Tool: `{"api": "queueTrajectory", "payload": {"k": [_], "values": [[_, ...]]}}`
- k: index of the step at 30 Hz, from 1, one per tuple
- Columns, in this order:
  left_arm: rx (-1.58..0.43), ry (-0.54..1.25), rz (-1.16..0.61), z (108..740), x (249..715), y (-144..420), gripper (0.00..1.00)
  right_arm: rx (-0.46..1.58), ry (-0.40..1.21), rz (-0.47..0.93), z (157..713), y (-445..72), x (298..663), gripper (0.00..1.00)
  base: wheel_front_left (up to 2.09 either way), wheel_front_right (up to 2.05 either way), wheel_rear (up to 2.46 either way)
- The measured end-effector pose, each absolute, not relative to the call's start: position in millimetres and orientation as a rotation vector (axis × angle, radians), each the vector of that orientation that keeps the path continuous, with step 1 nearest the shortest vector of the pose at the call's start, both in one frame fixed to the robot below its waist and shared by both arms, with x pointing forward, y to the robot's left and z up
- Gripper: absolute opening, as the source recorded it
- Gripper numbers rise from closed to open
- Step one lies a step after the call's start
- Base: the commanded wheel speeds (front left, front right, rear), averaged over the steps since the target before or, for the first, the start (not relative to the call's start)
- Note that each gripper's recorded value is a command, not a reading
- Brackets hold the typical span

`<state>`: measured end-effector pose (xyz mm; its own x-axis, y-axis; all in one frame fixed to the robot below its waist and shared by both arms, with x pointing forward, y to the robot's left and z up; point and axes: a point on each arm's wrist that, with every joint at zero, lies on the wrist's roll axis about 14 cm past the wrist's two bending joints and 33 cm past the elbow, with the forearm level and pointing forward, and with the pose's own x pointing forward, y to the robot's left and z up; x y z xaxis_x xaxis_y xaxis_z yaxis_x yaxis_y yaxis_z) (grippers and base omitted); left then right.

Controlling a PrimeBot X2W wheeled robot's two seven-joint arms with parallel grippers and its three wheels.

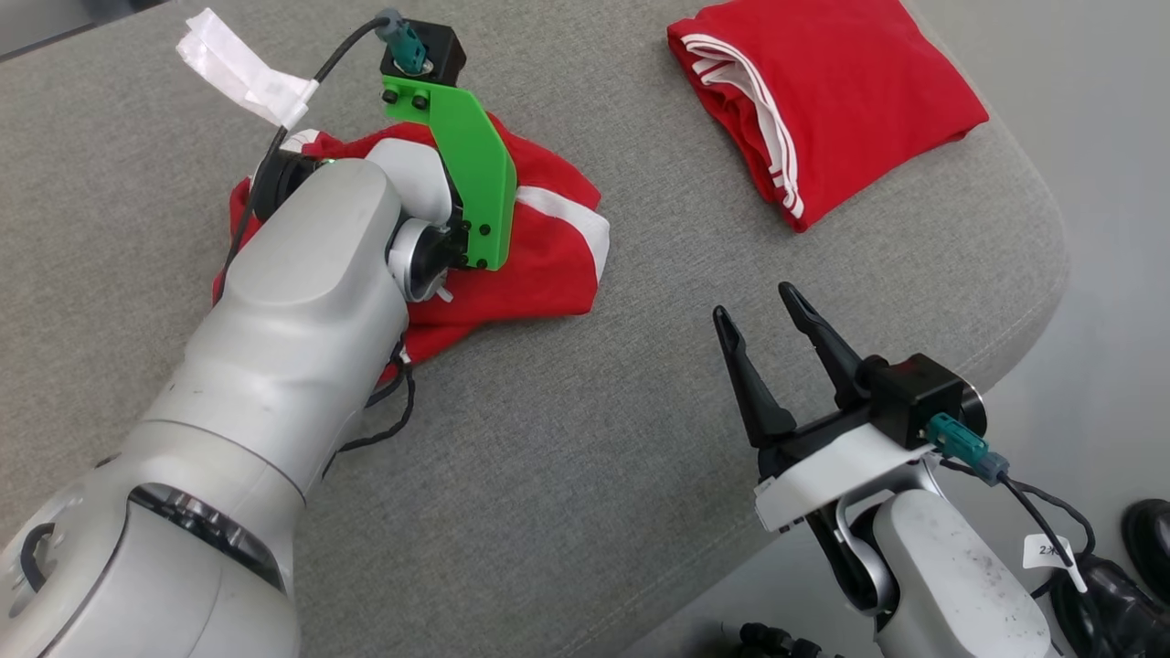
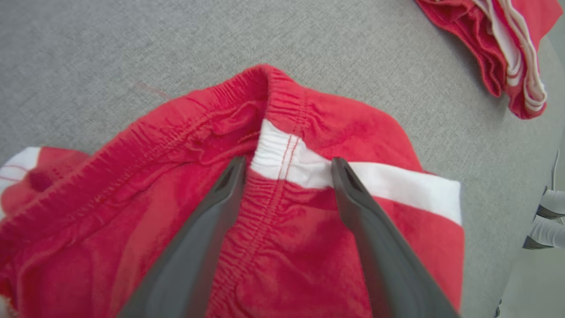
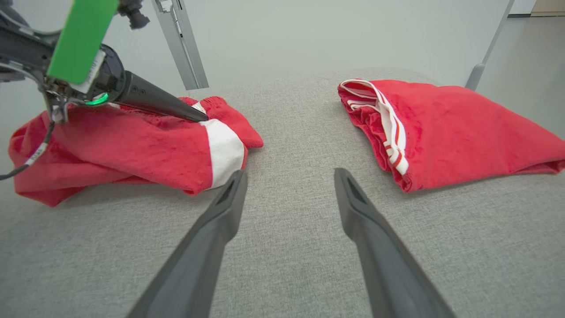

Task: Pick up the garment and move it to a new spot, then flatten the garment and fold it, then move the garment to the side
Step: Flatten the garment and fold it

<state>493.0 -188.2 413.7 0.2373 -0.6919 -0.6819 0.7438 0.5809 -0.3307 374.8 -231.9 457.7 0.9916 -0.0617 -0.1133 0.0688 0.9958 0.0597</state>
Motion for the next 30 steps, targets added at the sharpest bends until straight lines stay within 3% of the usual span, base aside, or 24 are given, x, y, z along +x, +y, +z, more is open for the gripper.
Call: {"api": "queueTrajectory", "payload": {"k": [1, 2, 10, 14, 21, 25, 30], "values": [[0.072, 0.91, -0.994, 412, 491, -188, 0.83, 0.063, 0.113, -0.068, 457, -233, 375, 1.0, 0.0, 0.0, 0.0], [0.073, 0.911, -1.007, 411, 489, -189, 0.0, 0.063, 0.114, -0.07, 457, -233, 375, 1.0, 0.0, 0.0, 0.0], [-0.068, 0.688, -1.052, 458, 505, -202, 0.0, 0.072, 0.102, -0.056, 458, -229, 382, 1.0, 0.0, 0.0, 0.0], [-0.193, 0.397, -1.08, 533, 526, -209, 0.0, 0.064, 0.092, -0.028, 460, -224, 386, 1.0, 0.0, 0.0, 0.0], [-0.391, 0.096, -1.098, 632, 528, -192, 0.0, 0.072, 0.066, 0.04, 466, -206, 396, 1.0, 0.0, 0.0, 0.0], [-0.436, 0.102, -1.046, 630, 529, -165, 0.0, 0.078, 0.052, 0.076, 470, -196, 401, 1.0, 0.0, 0.0, 0.0], [-0.453, 0.276, -0.897, 542, 512, -104, 0.0, 0.084, 0.051, 0.144, 472, -174, 408, 1.0, 0.0, 0.0, 0.0]]}}
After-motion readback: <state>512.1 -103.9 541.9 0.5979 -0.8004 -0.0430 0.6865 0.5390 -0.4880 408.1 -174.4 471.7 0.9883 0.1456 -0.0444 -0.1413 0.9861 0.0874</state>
